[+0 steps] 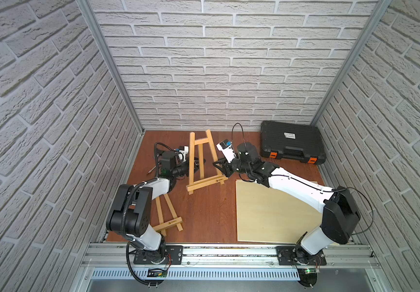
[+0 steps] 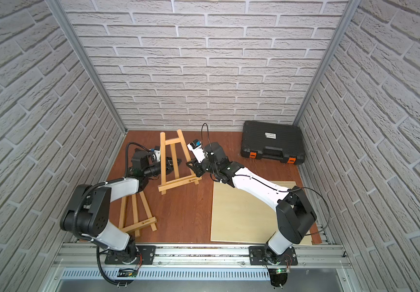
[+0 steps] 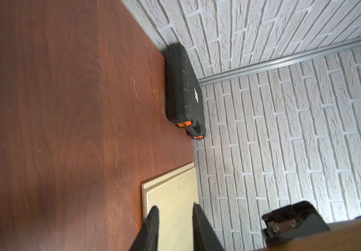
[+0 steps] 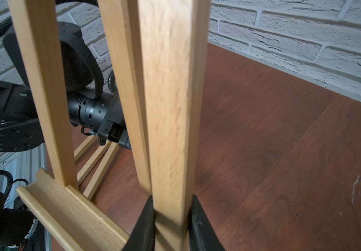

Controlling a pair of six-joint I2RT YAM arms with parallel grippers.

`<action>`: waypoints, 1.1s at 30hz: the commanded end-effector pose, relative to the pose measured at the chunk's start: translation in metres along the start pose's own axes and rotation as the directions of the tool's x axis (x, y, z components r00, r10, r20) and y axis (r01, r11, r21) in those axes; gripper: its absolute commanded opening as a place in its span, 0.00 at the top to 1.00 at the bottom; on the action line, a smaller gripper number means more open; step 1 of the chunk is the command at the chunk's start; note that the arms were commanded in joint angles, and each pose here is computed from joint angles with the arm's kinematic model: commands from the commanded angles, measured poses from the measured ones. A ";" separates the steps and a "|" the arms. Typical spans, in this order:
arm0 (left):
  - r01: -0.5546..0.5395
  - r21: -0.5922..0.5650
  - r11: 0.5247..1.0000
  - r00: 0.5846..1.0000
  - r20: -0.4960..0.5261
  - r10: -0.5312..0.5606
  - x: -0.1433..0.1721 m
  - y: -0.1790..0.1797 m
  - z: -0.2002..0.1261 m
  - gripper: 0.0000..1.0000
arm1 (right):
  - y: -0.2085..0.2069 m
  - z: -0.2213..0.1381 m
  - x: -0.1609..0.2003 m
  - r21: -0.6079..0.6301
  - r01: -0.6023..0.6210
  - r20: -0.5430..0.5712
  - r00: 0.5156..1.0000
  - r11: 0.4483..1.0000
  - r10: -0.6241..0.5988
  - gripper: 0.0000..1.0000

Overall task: Disassemble the easel
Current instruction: Fold up the easel, then place the easel at the center of the board.

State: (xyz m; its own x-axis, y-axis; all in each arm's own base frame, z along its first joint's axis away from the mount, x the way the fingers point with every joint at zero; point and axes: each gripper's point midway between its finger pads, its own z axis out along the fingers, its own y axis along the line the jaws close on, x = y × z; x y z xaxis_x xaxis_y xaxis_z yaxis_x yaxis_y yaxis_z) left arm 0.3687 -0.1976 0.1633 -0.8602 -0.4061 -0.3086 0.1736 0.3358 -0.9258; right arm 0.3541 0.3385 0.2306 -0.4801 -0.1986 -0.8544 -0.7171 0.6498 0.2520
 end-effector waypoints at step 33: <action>-0.023 -0.413 0.910 0.989 -0.140 -0.038 0.159 0.092 -0.021 0.72 | 0.020 0.033 0.156 0.123 -0.211 -0.255 0.938 0.970 0.236 0.94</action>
State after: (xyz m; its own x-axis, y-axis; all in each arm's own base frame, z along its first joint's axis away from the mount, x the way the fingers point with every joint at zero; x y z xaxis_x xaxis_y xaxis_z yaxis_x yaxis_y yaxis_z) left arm 0.2362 -0.2177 0.0397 -0.9338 -0.2898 -0.2099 -0.0263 0.6405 -0.7675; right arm 0.2764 0.3324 0.0829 -0.7596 -0.2650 -0.5939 -0.5366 0.7713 0.3422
